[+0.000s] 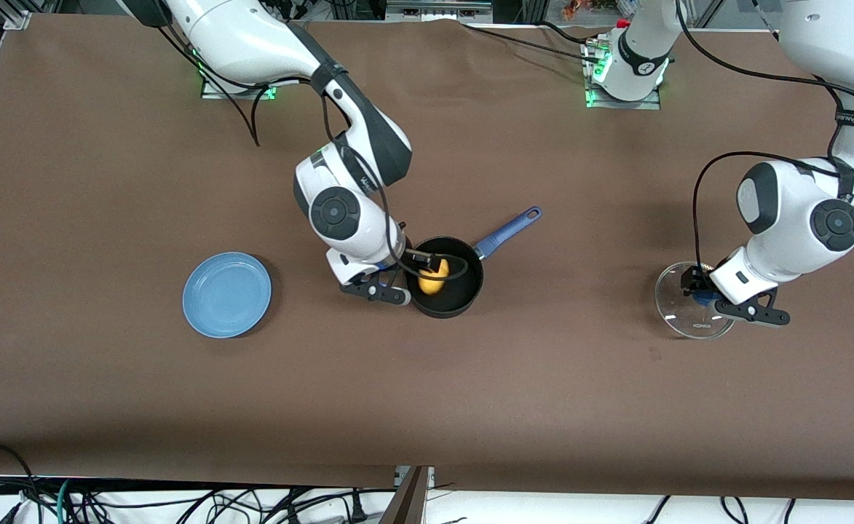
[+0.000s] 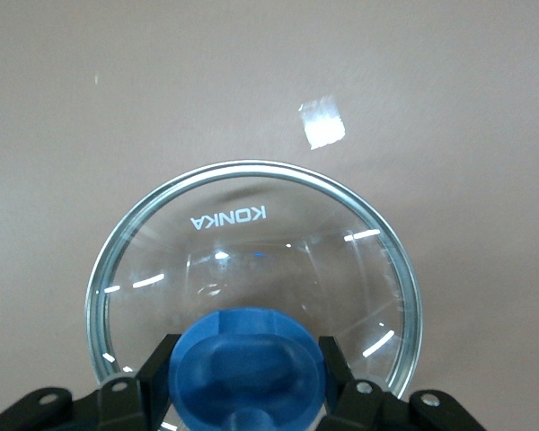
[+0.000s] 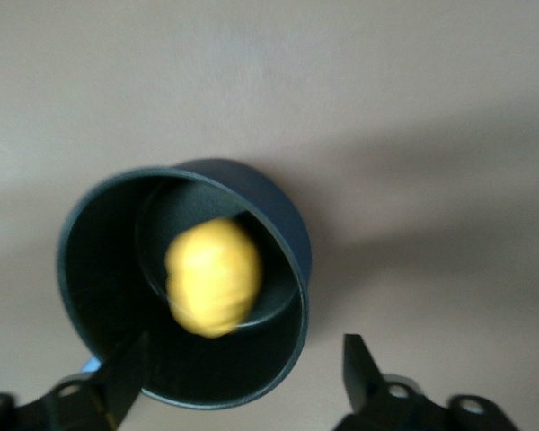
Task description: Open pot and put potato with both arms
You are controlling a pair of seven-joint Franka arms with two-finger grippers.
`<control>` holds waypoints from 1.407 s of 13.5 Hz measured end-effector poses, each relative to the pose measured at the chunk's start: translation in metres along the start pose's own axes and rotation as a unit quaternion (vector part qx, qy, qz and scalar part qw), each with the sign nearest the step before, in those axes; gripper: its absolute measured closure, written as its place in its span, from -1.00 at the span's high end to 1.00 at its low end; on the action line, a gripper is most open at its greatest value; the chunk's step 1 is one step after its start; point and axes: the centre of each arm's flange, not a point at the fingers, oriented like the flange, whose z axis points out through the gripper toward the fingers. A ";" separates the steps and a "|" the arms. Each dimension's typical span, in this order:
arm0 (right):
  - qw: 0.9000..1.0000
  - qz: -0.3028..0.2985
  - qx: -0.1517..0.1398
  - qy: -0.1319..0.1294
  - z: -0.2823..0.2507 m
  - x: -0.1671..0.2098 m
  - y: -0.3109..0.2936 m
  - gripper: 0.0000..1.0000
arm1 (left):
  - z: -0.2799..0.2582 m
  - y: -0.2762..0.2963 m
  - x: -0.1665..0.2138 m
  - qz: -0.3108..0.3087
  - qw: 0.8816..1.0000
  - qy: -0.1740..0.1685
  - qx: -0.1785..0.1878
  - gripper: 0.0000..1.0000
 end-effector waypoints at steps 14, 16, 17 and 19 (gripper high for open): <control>0.998 -0.041 -0.048 0.017 -0.304 0.057 0.257 1.00 | 0.015 -0.017 -0.004 -0.024 0.999 -0.033 -0.015 1.00; 0.997 -0.048 -0.064 0.017 -0.333 0.027 0.279 1.00 | -0.031 -0.021 0.008 -0.023 0.999 -0.043 -0.021 1.00; 0.996 -0.057 -0.072 0.020 -0.341 0.017 0.284 1.00 | -0.058 -0.023 0.013 -0.023 0.999 -0.040 -0.021 1.00; 0.993 -0.074 -0.089 0.025 -0.344 0.009 0.285 1.00 | -0.117 -0.027 0.022 -0.024 0.999 -0.023 -0.018 1.00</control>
